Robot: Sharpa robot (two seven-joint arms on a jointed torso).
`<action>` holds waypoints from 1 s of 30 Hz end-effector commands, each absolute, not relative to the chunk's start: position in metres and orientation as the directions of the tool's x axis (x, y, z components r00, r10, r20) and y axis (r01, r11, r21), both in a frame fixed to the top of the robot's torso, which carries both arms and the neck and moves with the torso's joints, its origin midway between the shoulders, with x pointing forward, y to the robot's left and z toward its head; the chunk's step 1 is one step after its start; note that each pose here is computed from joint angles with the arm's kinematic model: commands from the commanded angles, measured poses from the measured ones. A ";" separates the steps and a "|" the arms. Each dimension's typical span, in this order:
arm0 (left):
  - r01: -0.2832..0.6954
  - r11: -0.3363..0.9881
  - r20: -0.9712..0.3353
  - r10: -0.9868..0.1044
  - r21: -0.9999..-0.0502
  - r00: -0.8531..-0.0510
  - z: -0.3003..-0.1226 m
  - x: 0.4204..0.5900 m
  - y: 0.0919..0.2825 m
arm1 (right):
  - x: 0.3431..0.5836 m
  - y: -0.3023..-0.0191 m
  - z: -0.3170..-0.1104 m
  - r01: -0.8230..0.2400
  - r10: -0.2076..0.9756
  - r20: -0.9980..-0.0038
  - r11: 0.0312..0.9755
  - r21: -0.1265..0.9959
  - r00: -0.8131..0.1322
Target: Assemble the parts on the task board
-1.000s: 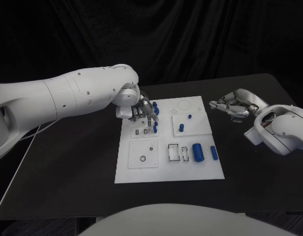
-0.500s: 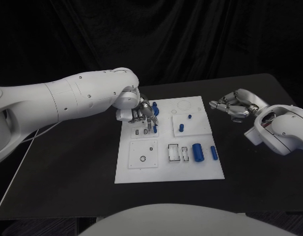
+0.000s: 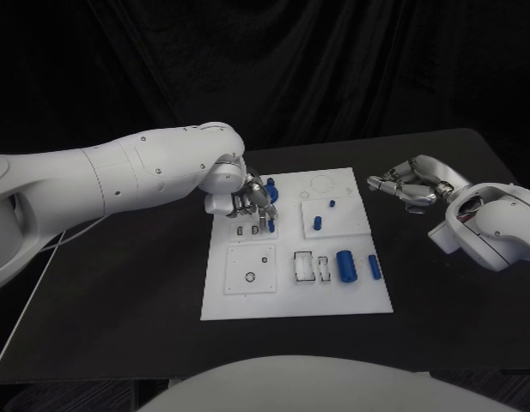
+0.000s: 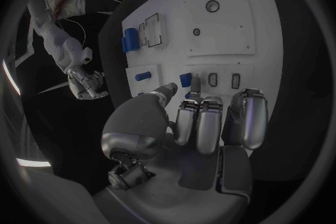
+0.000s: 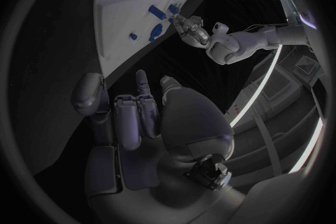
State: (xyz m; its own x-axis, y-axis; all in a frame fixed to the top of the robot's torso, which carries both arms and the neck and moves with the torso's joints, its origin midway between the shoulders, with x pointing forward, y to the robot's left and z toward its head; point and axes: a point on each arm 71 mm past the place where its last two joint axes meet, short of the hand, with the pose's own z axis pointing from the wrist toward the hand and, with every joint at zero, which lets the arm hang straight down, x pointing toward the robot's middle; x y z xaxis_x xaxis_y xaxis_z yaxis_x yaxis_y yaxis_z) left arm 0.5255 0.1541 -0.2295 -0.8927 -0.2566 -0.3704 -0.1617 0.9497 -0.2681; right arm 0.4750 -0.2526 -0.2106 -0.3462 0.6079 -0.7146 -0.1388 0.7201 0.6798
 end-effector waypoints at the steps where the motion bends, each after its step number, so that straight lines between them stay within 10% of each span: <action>1: -0.158 0.943 -0.371 -0.264 -0.291 -0.890 -0.230 0.526 0.151 | 0.475 -0.253 -0.213 -0.129 0.604 -0.713 0.724 0.678 -0.356; 30: -0.162 0.944 -0.361 -0.263 -0.286 -0.895 -0.237 0.524 0.149 | 0.475 -0.252 -0.215 -0.117 0.597 -0.710 0.729 0.674 -0.374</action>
State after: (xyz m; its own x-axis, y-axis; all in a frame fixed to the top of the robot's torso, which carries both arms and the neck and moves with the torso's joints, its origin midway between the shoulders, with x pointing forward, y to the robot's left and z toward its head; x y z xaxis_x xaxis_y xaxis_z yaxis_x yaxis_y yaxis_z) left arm 0.5241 0.1509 -0.2366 -0.8943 -0.2606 -0.3638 -0.1654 0.9479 -0.2723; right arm 0.4755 -0.2518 -0.2126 -0.3626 0.6012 -0.7121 -0.1323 0.7232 0.6779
